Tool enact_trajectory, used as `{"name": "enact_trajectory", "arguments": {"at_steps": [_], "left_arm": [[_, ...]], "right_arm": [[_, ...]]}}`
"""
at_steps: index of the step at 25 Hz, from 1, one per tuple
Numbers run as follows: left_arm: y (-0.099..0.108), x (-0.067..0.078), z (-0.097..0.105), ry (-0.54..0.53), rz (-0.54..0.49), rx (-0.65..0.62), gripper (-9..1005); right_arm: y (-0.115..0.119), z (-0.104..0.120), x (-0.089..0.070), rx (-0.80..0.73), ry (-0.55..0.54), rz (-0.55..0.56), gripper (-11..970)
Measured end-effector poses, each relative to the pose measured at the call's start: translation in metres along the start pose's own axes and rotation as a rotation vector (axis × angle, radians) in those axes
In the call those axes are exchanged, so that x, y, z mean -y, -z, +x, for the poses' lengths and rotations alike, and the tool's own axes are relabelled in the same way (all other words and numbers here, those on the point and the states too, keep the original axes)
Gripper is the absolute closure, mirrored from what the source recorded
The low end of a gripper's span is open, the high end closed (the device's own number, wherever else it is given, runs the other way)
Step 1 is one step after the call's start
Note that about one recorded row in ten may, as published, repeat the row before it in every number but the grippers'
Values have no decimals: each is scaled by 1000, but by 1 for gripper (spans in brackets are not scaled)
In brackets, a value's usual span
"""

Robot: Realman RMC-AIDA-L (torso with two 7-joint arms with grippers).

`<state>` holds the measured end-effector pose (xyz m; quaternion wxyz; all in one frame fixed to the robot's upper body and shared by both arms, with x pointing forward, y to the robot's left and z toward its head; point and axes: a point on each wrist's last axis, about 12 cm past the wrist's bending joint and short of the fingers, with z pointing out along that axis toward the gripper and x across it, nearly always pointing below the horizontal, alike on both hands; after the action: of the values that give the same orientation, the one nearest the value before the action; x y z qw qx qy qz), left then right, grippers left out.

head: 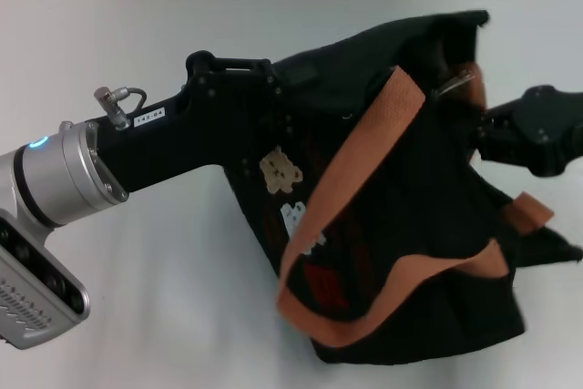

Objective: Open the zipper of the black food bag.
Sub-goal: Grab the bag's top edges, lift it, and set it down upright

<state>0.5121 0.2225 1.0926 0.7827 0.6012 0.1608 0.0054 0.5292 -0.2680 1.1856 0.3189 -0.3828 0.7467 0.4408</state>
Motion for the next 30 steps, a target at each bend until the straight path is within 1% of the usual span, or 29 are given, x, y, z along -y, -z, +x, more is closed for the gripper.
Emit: {"name": "enact_trajectory", "arguments": {"at_steps": [4,5,6,7,8,9,10,11,13,14,15,19,23,28,30], "left_arm": [[0,0,0,17,0,1,893],[-1,0,0,18,0,2,893],[-1,0,0,18,2,3,893],[-1,0,0,17,3,4,893],[-1,0,0,14,3,5,893],[-1,0,0,14,3,5,893],[-1,0,0,12,3,5,893],[-1,0,0,12,3,5,893],[-1,0,0,11,4,6,893],[-1,0,0,11,4,7,893],[-2,0,0,11,4,8,893],[-2,-1,0,8,6,12,893],[-2,-1,0,7,10,14,893],[-3,-1,1,5,11,16,893],[-3,-1,1,5,11,17,893]], "right_arm": [[4,3,-2,-4,22,-16,933],[11,4,-3,37,44,-13,926],[11,4,-3,37,44,-13,919],[15,4,-4,67,65,-15,912],[24,4,-7,131,138,-19,905],[24,4,-7,131,138,-19,898],[32,6,-10,178,220,-4,892],[32,6,-10,178,220,-4,885],[36,5,-9,213,253,31,871],[37,4,-8,224,247,42,851],[36,0,-7,237,216,49,832],[33,-5,-4,235,182,58,753],[23,-11,0,197,172,66,675],[12,-19,4,168,153,57,657],[10,-20,4,163,149,54,584]]}}
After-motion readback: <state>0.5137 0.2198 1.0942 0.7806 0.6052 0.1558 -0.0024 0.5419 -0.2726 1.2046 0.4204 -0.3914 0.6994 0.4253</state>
